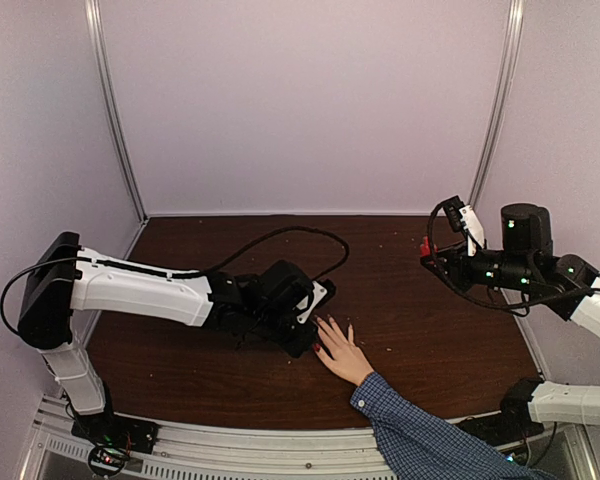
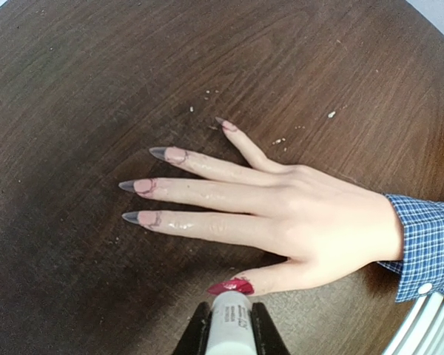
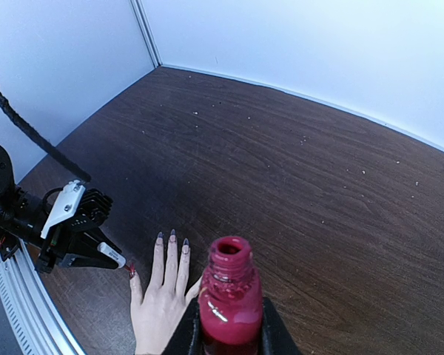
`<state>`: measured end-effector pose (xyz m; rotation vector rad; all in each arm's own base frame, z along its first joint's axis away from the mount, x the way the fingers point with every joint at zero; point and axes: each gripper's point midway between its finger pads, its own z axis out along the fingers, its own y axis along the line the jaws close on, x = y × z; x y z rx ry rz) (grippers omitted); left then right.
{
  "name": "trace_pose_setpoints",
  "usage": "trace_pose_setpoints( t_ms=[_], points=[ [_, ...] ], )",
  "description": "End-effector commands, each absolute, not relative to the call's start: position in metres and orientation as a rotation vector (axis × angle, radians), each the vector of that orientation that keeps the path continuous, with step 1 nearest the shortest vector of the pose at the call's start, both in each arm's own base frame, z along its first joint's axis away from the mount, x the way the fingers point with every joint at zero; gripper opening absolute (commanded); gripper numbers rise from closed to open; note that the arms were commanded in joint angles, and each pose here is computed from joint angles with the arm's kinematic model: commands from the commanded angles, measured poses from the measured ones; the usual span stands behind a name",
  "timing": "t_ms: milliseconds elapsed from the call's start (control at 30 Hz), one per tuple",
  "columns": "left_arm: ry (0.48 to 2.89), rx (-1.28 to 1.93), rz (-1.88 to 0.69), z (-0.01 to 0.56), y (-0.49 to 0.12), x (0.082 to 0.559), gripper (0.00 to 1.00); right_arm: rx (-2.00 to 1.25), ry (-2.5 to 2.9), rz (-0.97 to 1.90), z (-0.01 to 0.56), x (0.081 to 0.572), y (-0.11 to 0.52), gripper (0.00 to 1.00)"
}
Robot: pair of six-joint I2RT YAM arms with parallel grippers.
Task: Paint the nails
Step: Paint the nail with the hand.
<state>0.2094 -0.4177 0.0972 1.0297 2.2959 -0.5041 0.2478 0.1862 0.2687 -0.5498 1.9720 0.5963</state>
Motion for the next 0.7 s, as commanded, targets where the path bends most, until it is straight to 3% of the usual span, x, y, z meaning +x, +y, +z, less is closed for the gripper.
trace_pose_setpoints(
  t_ms=[0, 667],
  points=[
    [2.276, 0.998, -0.492, 0.107, -0.418, 0.215, 0.00, -0.534, 1.957, 0.591, 0.273, 0.250, 0.184, 0.00],
    [2.272, 0.943, -0.449, 0.111, -0.408, 0.224, 0.00, -0.537, 1.959, 0.591, 0.273, 0.250, 0.184, 0.00]
  ],
)
